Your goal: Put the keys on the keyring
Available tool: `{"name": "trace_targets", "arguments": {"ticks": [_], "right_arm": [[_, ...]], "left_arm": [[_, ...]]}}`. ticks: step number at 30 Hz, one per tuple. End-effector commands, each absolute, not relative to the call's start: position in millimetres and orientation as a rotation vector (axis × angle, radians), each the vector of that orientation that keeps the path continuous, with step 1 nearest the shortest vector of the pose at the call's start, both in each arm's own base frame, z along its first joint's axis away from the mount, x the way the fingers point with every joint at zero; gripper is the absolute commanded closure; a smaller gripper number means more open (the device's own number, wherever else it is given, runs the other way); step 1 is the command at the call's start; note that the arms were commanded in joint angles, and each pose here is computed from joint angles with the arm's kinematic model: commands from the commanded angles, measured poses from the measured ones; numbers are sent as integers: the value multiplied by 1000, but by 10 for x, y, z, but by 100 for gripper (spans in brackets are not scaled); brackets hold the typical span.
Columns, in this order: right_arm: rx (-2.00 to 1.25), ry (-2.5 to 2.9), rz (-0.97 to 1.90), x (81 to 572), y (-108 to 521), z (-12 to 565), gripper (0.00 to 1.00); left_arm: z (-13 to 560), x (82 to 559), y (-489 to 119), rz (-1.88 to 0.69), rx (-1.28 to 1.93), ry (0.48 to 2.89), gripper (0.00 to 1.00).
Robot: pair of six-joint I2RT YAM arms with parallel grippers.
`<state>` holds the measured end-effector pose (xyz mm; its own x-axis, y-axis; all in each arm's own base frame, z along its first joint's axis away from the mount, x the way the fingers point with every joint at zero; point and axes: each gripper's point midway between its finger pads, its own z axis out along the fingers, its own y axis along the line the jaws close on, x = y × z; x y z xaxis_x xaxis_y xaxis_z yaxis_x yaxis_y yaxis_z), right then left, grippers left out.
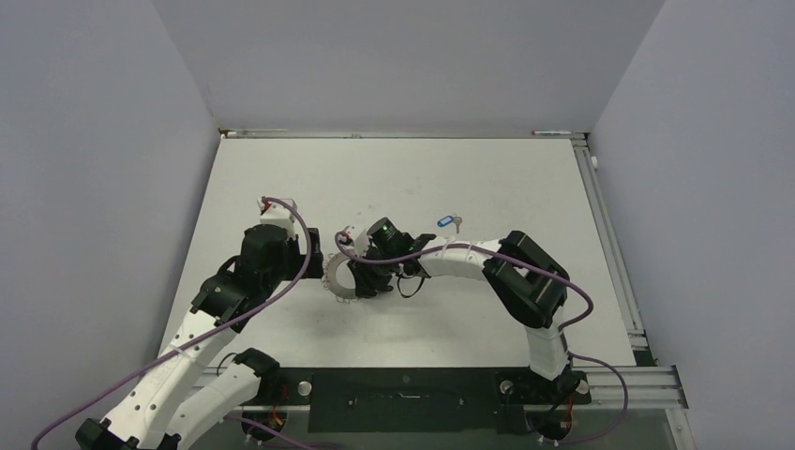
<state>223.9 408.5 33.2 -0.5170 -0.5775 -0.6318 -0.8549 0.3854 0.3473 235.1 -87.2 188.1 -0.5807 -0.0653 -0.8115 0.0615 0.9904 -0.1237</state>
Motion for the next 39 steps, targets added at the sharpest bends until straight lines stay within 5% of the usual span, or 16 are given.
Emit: {"name": "trace_targets", "arguments": {"ticks": [1, 15, 20, 39], "right_arm": [[-1289, 2182, 968, 2272, 4206, 387, 72], [-1272, 2172, 1001, 2350, 4159, 429, 87], [-1219, 2130, 1090, 2392, 4131, 620, 75], [-1208, 2162, 1185, 2318, 4187, 481, 72]], "left_arm": [[1951, 2404, -896, -188, -1, 2149, 7], [1945, 2402, -894, -186, 1, 2150, 7], [1947, 2404, -893, -185, 0, 2149, 7], [1942, 2406, -891, -182, 1, 2151, 7]]}}
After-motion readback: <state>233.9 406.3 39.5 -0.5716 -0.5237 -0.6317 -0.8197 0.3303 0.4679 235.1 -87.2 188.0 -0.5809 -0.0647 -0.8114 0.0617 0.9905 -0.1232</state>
